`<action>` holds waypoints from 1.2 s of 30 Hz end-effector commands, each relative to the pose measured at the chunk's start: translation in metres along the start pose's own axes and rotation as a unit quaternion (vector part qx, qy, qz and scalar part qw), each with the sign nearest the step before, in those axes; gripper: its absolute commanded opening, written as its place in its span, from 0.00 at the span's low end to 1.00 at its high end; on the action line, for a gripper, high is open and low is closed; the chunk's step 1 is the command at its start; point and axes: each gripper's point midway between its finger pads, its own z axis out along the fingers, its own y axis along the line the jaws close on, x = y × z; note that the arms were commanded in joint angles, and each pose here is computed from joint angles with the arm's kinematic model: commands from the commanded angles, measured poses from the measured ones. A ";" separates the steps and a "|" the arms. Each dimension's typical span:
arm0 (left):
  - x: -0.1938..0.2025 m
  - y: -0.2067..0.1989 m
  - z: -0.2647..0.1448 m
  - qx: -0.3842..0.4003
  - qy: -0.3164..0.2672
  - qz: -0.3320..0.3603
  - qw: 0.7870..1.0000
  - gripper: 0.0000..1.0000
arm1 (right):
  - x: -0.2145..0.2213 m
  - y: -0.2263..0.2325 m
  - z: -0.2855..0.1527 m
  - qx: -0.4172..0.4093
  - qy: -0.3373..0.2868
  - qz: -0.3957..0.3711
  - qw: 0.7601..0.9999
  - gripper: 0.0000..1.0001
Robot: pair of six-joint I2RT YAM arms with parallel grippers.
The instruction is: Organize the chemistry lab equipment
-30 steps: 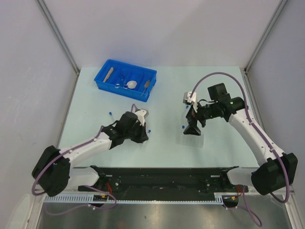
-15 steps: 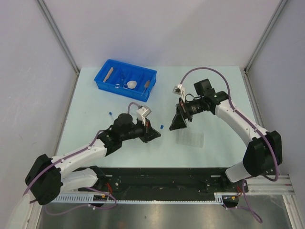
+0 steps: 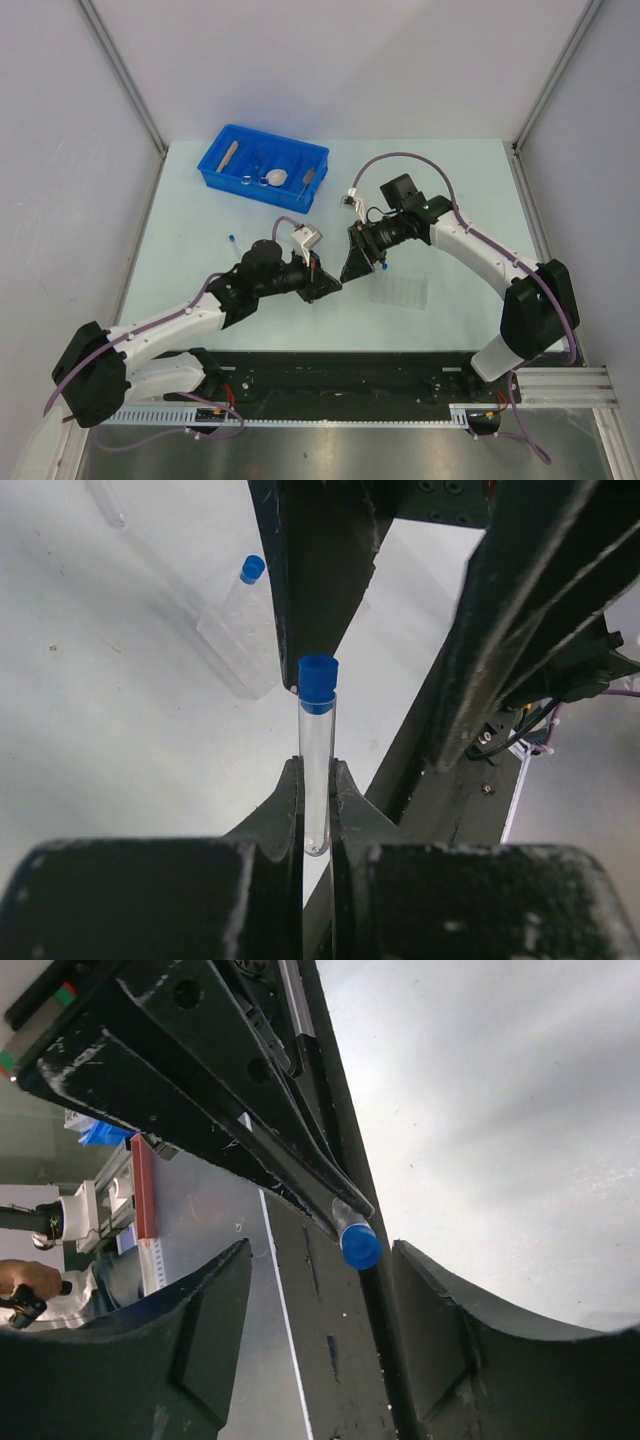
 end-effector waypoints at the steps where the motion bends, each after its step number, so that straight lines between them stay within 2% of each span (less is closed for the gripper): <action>1: -0.027 -0.018 0.000 0.021 -0.032 0.009 0.999 0.03 | -0.014 0.002 0.003 0.001 -0.009 -0.014 1.000 0.59; 5: -0.029 -0.020 0.000 0.023 -0.033 0.011 0.999 0.03 | -0.014 0.002 0.005 0.000 -0.008 -0.012 1.000 0.52; 12: -0.031 -0.023 0.002 0.027 -0.033 0.013 0.999 0.03 | -0.014 0.003 0.007 -0.006 -0.007 -0.012 1.000 0.44; 17: -0.029 -0.021 0.002 0.022 -0.031 0.013 0.999 0.04 | -0.011 0.006 0.007 -0.013 -0.003 -0.015 1.000 0.26; 20: -0.028 -0.021 0.000 0.020 -0.030 0.014 0.999 0.04 | -0.010 0.006 0.007 -0.011 -0.001 -0.025 1.000 0.18; 24: -0.028 -0.019 -0.002 0.012 -0.032 0.013 0.999 0.09 | -0.011 0.005 0.003 0.002 -0.003 -0.046 0.999 0.15; 25: -0.031 -0.017 -0.004 0.005 -0.038 0.015 0.999 0.13 | -0.010 0.003 0.002 0.010 -0.003 -0.057 0.998 0.15; 27: -0.031 -0.016 -0.008 -0.002 -0.042 0.016 0.999 0.27 | -0.010 0.004 -0.002 0.017 -0.004 -0.071 0.997 0.14; 28: -0.035 -0.018 -0.012 -0.002 -0.052 0.022 0.998 0.37 | -0.011 0.003 -0.004 0.024 -0.005 -0.076 0.997 0.13; 31: -0.040 -0.019 -0.023 -0.009 -0.070 0.033 0.997 0.52 | -0.012 0.007 -0.011 0.030 -0.010 -0.098 0.995 0.13; 32: -0.040 -0.015 -0.026 -0.021 -0.071 0.034 0.997 0.61 | -0.011 0.007 -0.013 0.033 -0.009 -0.105 0.994 0.13; 34: -0.043 -0.013 -0.033 -0.032 -0.080 0.043 0.995 0.72 | -0.010 0.008 -0.017 0.040 -0.009 -0.117 0.992 0.13; 36: -0.043 -0.003 -0.039 -0.064 -0.085 0.047 0.993 0.77 | -0.006 0.009 -0.021 0.049 -0.003 -0.143 0.989 0.13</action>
